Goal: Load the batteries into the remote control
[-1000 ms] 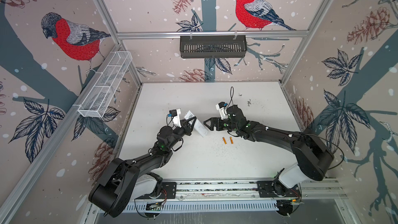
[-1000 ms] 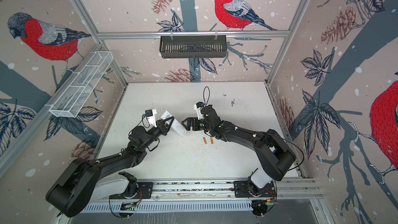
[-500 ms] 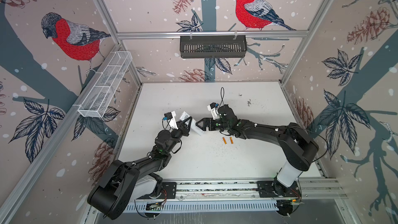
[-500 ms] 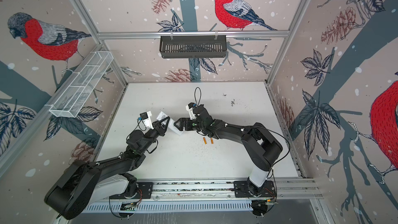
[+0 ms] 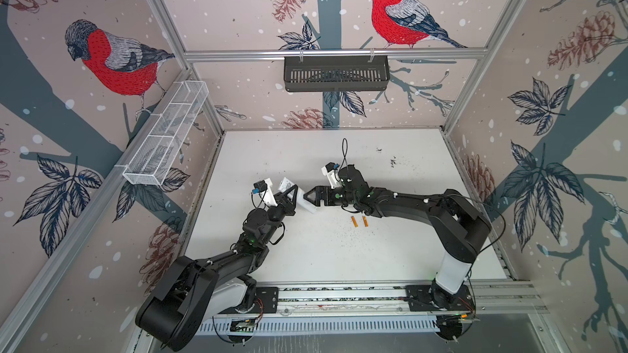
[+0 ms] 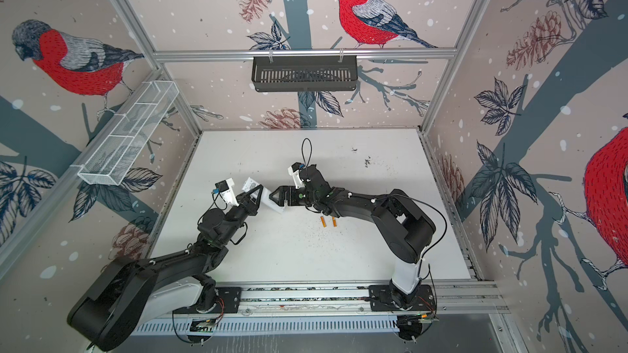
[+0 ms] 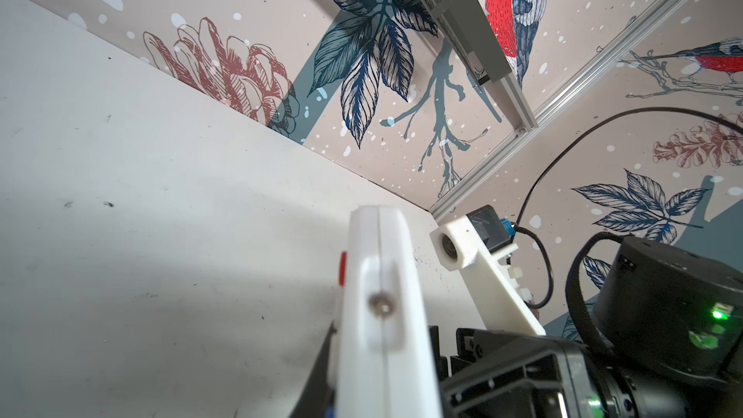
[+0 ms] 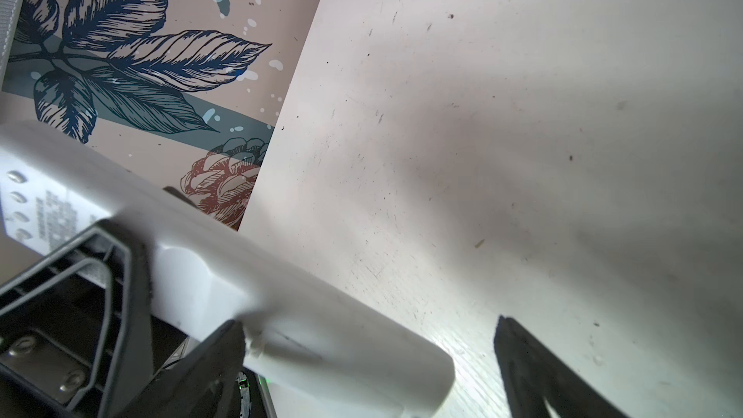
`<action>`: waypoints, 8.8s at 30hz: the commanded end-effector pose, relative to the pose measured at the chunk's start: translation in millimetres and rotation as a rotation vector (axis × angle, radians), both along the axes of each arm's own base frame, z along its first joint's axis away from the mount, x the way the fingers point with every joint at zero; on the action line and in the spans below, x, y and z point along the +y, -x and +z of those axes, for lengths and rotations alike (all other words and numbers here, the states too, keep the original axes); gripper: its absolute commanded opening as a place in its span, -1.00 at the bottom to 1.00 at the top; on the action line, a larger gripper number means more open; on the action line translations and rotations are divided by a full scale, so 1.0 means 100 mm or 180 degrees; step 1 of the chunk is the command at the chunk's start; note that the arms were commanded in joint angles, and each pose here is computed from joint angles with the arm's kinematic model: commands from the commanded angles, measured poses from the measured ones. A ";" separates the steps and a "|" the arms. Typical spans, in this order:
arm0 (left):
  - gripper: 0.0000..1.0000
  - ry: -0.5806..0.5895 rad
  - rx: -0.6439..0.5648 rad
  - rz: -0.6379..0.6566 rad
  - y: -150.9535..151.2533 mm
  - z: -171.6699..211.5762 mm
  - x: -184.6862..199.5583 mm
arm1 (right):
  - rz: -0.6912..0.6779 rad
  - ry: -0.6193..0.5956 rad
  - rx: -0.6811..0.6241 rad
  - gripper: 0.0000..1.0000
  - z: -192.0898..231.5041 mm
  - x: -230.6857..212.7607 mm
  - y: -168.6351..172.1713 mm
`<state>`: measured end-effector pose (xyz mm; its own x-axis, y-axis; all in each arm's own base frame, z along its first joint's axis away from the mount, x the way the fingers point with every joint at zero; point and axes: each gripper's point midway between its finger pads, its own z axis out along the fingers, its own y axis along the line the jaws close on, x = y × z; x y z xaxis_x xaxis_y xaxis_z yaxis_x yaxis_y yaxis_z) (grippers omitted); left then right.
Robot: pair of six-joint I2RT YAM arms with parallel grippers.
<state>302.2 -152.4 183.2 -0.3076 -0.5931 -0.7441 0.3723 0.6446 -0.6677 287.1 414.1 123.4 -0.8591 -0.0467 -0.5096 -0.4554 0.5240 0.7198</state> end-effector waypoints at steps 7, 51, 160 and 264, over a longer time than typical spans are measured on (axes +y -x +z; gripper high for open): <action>-1.00 0.0347 -0.0589 -0.0237 0.14 0.52 -0.08 | -0.0228 0.0415 0.0270 0.97 -0.41 -0.05 -0.05; -1.00 -0.0199 -0.0006 0.0366 -0.01 -0.24 0.10 | -0.0431 0.0564 -0.0143 0.99 -0.14 -0.20 -0.14; -1.00 -0.0945 -0.0202 0.0453 0.05 -0.63 -0.06 | -0.0302 0.1563 0.0027 0.99 -0.87 -0.33 -0.10; -1.00 -0.1012 0.0002 -0.0320 -0.04 0.36 -0.32 | -0.0732 0.2067 -0.0216 0.00 -0.71 -2.20 0.54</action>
<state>305.2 -181.3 208.2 -0.3771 -0.2762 -0.8840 0.4176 0.8013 -0.4284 232.7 180.3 48.8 -0.8658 -0.1439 -0.4792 -0.2541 0.9515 0.1733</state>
